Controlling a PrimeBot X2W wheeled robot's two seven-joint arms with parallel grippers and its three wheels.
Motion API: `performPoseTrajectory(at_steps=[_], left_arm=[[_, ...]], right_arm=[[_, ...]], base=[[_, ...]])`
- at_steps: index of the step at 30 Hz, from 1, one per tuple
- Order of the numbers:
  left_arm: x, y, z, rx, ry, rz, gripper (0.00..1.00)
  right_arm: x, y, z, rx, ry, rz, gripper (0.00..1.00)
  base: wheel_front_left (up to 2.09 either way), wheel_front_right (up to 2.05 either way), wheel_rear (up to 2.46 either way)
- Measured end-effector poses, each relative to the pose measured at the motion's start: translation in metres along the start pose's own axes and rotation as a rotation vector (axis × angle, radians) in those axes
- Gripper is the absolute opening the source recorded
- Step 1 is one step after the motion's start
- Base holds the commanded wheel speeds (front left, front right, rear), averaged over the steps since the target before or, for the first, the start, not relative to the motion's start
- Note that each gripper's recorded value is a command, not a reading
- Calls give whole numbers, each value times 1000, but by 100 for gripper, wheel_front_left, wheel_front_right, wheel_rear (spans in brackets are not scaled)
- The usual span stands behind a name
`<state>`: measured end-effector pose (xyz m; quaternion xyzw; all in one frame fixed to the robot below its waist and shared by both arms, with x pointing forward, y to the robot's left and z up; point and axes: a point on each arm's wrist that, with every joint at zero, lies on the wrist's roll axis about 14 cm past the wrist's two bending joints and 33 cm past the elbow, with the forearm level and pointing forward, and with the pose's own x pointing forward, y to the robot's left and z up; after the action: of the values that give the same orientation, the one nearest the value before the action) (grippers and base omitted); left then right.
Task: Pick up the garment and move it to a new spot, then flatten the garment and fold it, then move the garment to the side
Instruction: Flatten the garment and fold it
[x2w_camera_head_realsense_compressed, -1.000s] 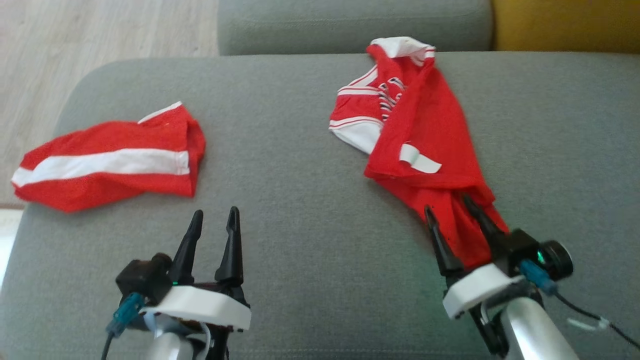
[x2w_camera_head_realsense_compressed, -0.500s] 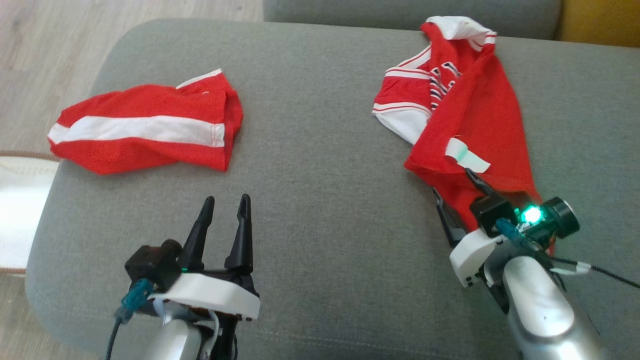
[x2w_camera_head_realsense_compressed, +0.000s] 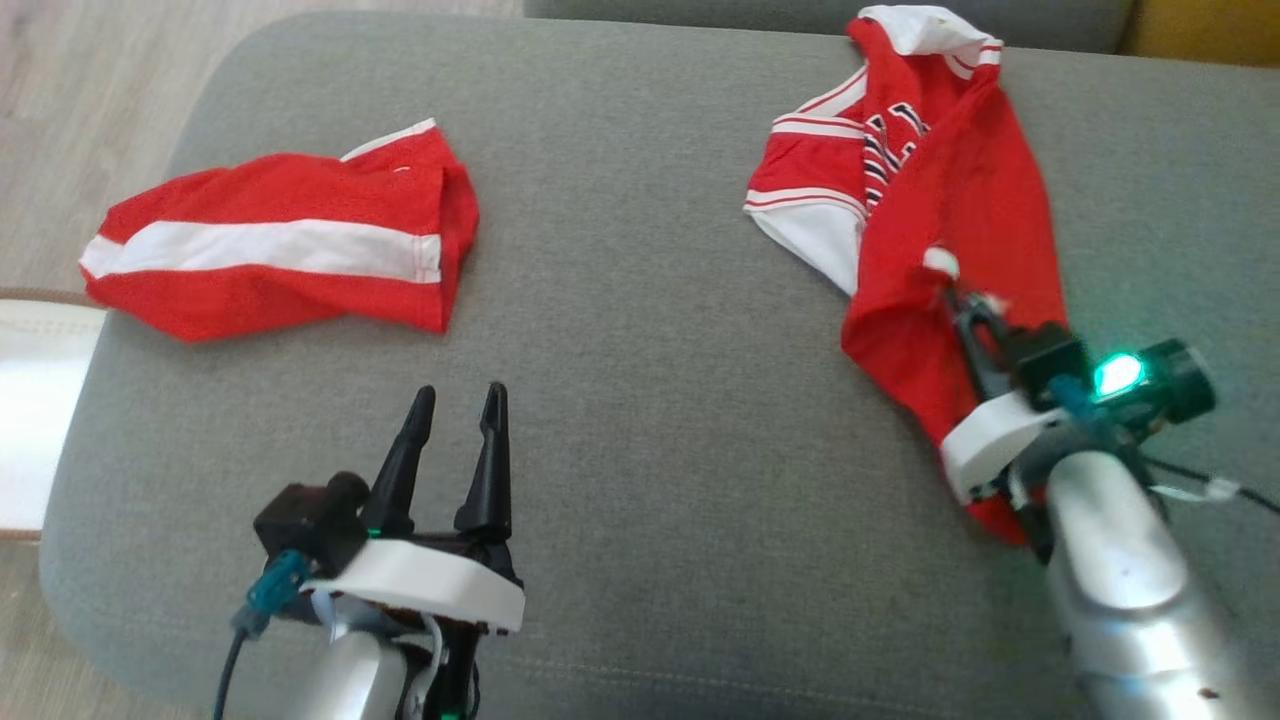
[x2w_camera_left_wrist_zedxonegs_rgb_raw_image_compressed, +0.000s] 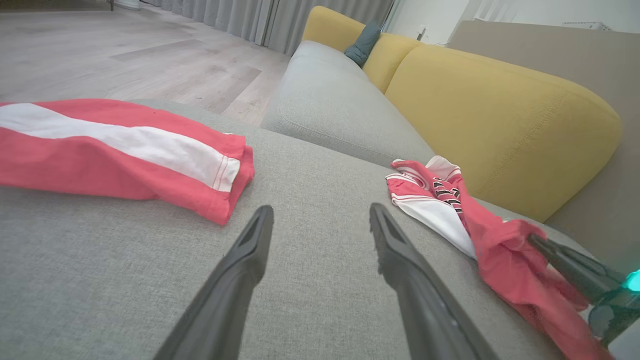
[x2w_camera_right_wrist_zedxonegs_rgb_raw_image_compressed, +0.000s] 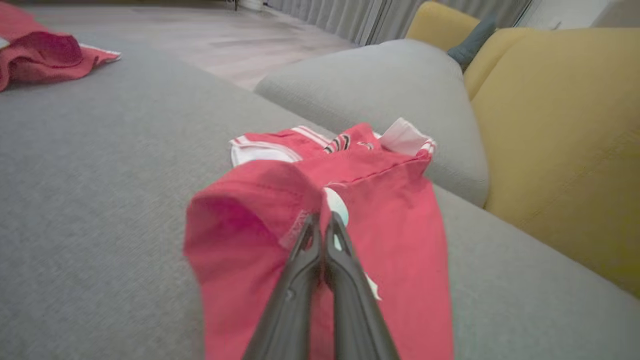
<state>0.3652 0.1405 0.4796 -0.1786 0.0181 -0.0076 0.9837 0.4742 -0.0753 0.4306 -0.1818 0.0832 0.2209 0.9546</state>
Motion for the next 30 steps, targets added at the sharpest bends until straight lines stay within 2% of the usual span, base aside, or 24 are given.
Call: performPoseTrajectory(at_steps=[3, 7, 11, 14, 22, 30], left_arm=[[4, -6, 1, -1, -4, -19, 100], [8, -12, 0, -4, -2, -41, 100], [10, -18, -4, -6, 10, -62, 100], [11, -18, -7, -6, 19, -61, 100], [16, -17, -12, 4, 35, -73, 100], [18, -7, -14, 10, 41, -47, 100]], right_arm=[[-7, -32, 4, 24, -20, -85, 0], [-27, -102, 10, 63, -53, -263, 0], [-49, -175, 12, 51, -29, -415, 0], [-59, -213, 13, 19, 9, -479, 0], [-55, -262, 19, -3, 77, -545, 0], [-44, -313, 49, -62, 70, -636, 0]], base=[[0, 0, 0], [0, 0, 0], [0, 0, 0], [0, 0, 0], [0, 0, 0], [0, 0, 0]])
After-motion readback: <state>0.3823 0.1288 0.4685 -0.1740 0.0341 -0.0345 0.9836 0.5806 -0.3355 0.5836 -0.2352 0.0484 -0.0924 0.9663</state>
